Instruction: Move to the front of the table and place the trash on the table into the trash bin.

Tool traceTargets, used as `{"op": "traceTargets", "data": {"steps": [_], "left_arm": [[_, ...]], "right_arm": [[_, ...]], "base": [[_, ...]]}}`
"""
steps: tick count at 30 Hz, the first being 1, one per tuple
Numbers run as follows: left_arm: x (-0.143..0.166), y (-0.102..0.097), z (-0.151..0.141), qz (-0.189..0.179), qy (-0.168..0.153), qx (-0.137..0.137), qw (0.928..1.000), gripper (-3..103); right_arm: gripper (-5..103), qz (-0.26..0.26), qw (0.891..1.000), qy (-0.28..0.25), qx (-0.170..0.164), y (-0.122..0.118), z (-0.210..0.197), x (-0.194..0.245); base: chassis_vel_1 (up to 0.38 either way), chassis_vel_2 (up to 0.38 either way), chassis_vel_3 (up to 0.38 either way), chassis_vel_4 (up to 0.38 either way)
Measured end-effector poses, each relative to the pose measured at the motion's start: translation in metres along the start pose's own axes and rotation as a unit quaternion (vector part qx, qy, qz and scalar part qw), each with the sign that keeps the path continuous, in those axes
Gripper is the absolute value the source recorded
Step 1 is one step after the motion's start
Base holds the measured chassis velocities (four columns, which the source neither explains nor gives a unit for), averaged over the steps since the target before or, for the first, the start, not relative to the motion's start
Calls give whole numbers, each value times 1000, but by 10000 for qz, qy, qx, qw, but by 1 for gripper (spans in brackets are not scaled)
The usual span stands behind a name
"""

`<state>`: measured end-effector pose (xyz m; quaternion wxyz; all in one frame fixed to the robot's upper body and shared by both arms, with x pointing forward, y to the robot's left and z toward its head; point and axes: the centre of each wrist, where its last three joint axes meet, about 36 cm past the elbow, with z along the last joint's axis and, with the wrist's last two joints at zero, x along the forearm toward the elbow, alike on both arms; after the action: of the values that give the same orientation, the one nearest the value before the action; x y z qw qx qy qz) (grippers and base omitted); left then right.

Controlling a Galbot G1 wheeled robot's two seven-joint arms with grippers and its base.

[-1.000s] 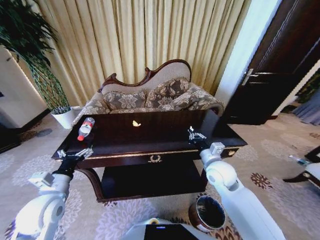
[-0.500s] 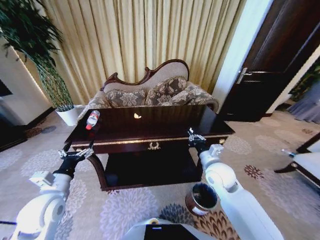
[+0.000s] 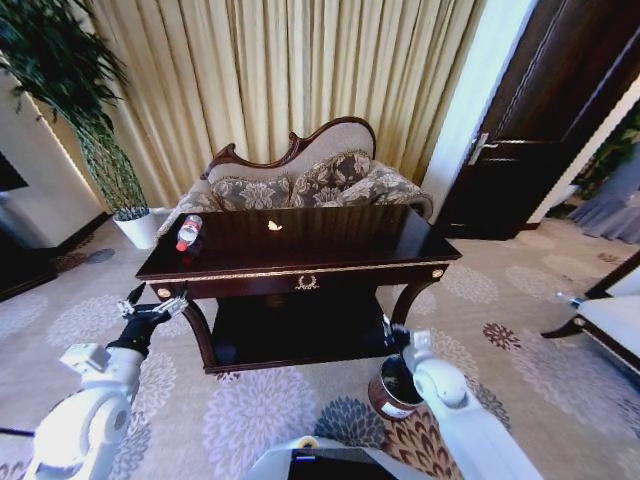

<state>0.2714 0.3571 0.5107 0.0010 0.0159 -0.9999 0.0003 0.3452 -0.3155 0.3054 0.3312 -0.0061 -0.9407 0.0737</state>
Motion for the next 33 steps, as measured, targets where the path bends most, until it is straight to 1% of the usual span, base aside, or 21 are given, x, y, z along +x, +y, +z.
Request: {"op": "traceTargets", "data": {"steps": [1, 2, 4, 5, 7, 11, 14, 15, 16, 18, 20, 21, 23, 25, 26, 27, 28, 29, 30, 32, 33], "left_arm": [[0, 1, -1, 2, -8, -2, 10000, 100], [0, 1, -1, 2, -8, -2, 10000, 100], [-1, 1, -1, 6, -10, 4, 10000, 100], [-1, 1, -1, 6, -10, 4, 10000, 100], [-1, 0, 0, 16, -6, 19, 10000, 100], [-1, 0, 0, 25, -10, 19, 10000, 100], [-1, 0, -1, 32, -14, 11, 10000, 100], [-1, 0, -1, 31, -12, 10, 10000, 100], [-1, 0, -1, 31, -12, 10, 10000, 100], [-1, -1, 0, 29, -6, 14, 10000, 100], [-1, -1, -1, 27, -12, 9, 10000, 100], [-1, -1, -1, 27, -12, 9, 10000, 100], [-1, 0, -1, 22, -28, -1, 10000, 100], [-1, 0, -2, 22, -37, -2, 10000, 100], [-1, -1, -2, 19, -45, 0, 10000, 100], [-1, -1, -2, 19, -45, 0, 10000, 100], [-1, -1, -2, 14, -54, 11, 10000, 100], [-1, -1, -2, 12, -58, 19, 10000, 100], [-1, -1, -2, 12, -58, 19, 10000, 100], [0, -2, -2, 10, -69, 30, 10000, 100], [0, -2, -2, 10, -69, 30, 10000, 100]], "right_arm": [[2, 106, 9998, 162, 44, -4, 14, -8], [2, 106, 9998, 162, 44, -4, 14, -8], [2, 346, 9985, 406, 120, -9, 36, -26], [2, 346, 9985, 406, 120, -9, 36, -26], [2, 640, 9963, 507, 279, -13, 52, -42], [2, 864, 9933, 624, 446, -18, 64, -55], [1, 1029, 9914, 646, 494, -19, 66, -62], [7, 1118, 9901, 632, 574, -19, 67, -66], [7, 1118, 9901, 632, 574, -19, 67, -66], [17, 1176, 9887, 621, 686, -20, 67, -69], [28, 1185, 9885, 619, 708, -20, 66, -69], [28, 1185, 9885, 619, 708, -20, 66, -69], [38, 1189, 9885, 603, 717, -21, 66, -69], [38, 1191, 9885, 593, 726, -21, 65, -68], [44, 1193, 9884, 586, 738, -22, 65, -67], [44, 1193, 9884, 586, 738, -22, 65, -67], [55, 1194, 9885, 560, 744, -22, 64, -66], [61, 1192, 9890, 480, 731, -23, 63, -65], [61, 1192, 9890, 480, 731, -23, 63, -65], [72, 1088, 9926, 7, 538, -20, 51, -56], [72, 1088, 9926, 7, 538, -20, 51, -56]], "base": [[0, 0, 0, 0], [0, 0, 0, 0], [0, 0, 0, 0], [0, 0, 0, 0], [0, 0, 0, 0], [0, 0, 0, 0], [0, 0, 0, 0], [0, 0, 0, 0], [0, 0, 0, 0], [0, 0, 0, 0], [0, 0, 0, 0], [0, 0, 0, 0], [0, 0, 0, 0], [0, 0, 0, 0], [0, 0, 0, 0], [0, 0, 0, 0], [0, 0, 0, 0], [0, 0, 0, 0], [0, 0, 0, 0], [0, 0, 0, 0], [0, 0, 0, 0]]}}
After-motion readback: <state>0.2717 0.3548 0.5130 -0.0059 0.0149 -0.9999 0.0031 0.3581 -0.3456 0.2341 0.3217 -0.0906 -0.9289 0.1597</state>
